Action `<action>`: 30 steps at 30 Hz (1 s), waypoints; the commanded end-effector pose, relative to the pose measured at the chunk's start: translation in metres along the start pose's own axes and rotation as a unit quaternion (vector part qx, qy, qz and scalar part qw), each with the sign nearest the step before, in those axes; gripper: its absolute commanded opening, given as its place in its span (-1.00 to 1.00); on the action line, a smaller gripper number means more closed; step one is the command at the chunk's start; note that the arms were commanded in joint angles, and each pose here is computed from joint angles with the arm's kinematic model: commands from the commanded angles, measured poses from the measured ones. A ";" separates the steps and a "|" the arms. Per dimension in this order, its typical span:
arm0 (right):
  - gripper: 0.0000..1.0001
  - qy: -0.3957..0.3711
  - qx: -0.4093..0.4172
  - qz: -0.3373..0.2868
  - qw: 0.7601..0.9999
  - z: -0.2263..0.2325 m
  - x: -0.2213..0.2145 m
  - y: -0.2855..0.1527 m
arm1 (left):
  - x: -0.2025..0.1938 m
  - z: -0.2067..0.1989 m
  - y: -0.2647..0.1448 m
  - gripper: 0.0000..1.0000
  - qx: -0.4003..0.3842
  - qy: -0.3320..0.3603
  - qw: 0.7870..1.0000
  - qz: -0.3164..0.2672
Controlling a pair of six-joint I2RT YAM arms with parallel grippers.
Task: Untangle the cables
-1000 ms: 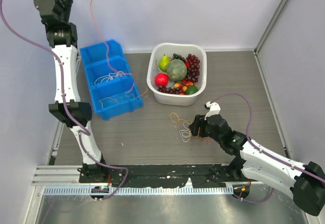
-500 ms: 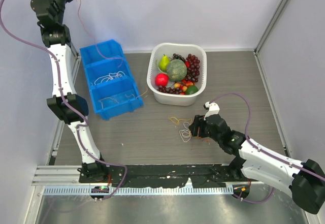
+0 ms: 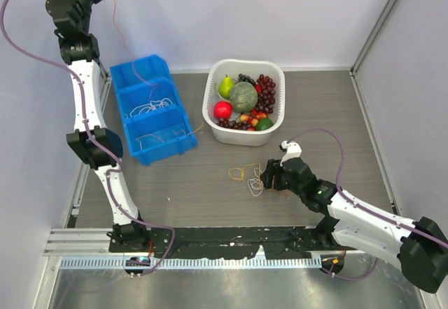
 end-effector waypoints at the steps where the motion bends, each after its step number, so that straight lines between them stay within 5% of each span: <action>1: 0.26 0.002 0.017 -0.023 1.000 0.012 0.016 0.002 | 0.063 -0.048 -0.009 -1.00 -0.051 0.007 0.996 -0.077; 6: 0.60 0.004 -0.017 -0.011 1.000 0.014 0.026 0.000 | 0.084 -0.072 -0.016 -1.00 -0.074 -0.046 0.992 -0.095; 16: 0.63 -0.041 0.001 -0.088 0.995 0.075 0.127 -0.047 | 0.097 -0.108 -0.043 -1.00 -0.087 -0.125 0.988 -0.035; 20: 0.63 -0.095 0.117 -0.135 0.979 0.128 0.166 -0.049 | 0.104 -0.139 -0.063 -1.00 -0.129 -0.172 0.977 0.003; 24: 0.63 -0.138 0.282 -0.152 0.937 0.213 0.209 -0.052 | 0.108 -0.168 -0.085 -1.00 -0.162 -0.214 0.962 0.048; 30: 0.63 -0.128 0.386 -0.188 0.894 0.293 0.266 -0.040 | 0.103 -0.205 -0.133 -1.00 -0.186 -0.252 0.945 0.098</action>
Point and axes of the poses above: each gripper's point midway between its finger pads, its own y axis out along the fingers, its own z axis along the line the jaws close on, x = y × z, the point moved 4 cm from there along -y, back along the fingers, and after that the axes turned 9 degrees about y, right-handed, at the moved point
